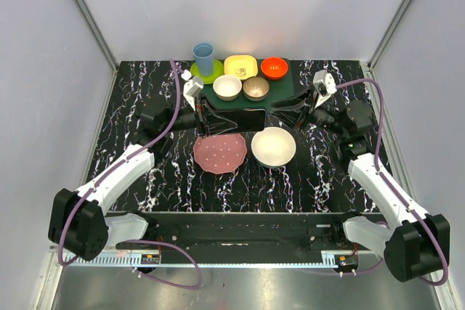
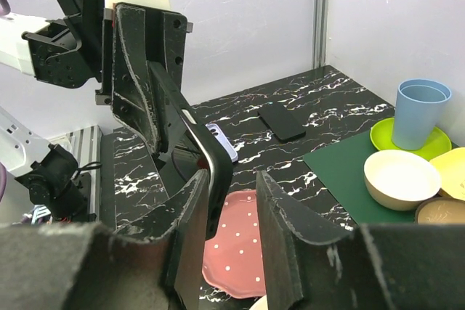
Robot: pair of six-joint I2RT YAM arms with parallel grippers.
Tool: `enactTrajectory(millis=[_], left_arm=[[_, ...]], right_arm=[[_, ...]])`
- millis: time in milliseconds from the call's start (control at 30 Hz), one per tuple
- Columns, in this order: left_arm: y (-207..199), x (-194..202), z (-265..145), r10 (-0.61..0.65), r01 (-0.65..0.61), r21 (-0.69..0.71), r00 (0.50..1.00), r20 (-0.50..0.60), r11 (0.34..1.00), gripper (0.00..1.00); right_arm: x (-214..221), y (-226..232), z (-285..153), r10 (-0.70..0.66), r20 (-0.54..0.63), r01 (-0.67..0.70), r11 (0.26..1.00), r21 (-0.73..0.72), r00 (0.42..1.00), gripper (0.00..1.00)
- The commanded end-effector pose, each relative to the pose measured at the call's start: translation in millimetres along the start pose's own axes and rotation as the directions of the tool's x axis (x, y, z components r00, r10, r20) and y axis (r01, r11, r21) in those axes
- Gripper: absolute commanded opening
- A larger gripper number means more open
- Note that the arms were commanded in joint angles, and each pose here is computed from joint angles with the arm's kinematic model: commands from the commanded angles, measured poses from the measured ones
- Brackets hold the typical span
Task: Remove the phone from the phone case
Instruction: Remove the phone case from the phone.
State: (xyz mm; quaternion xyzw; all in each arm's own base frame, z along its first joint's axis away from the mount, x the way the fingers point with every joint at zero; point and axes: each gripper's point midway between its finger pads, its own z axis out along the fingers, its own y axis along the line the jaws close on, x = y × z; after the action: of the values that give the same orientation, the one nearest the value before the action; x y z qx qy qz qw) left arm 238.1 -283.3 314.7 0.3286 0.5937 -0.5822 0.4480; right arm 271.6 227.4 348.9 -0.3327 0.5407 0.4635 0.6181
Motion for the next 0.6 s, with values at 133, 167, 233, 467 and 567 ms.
enactTrajectory(millis=[133,167,233,467,567], left_arm=[[-26.5,-41.8,0.8,0.127,-0.134,0.066,0.988,0.092,0.989,0.0],[-26.6,-41.8,0.8,0.126,-0.132,0.066,0.988,0.092,0.989,0.0],[-26.7,-41.7,0.7,0.128,-0.134,0.067,0.988,0.092,0.989,0.0],[-25.5,-41.2,1.1,0.127,-0.133,0.065,0.988,0.091,0.989,0.0],[-25.1,-41.3,1.0,0.127,-0.133,0.062,0.988,0.091,0.989,0.0]], right_arm=[[-11.2,-7.5,1.9,-0.038,0.045,0.037,0.999,0.028,0.998,0.37],[-10.1,-7.6,2.2,-0.034,0.044,0.033,0.999,0.029,0.998,0.37],[-11.7,-8.6,2.0,-0.037,0.048,0.035,0.999,0.035,0.998,0.37],[-10.9,-8.8,2.7,-0.025,0.05,0.023,0.999,0.031,0.998,0.37],[-11.5,-6.7,2.3,-0.025,0.052,0.023,0.999,0.023,0.998,0.37]])
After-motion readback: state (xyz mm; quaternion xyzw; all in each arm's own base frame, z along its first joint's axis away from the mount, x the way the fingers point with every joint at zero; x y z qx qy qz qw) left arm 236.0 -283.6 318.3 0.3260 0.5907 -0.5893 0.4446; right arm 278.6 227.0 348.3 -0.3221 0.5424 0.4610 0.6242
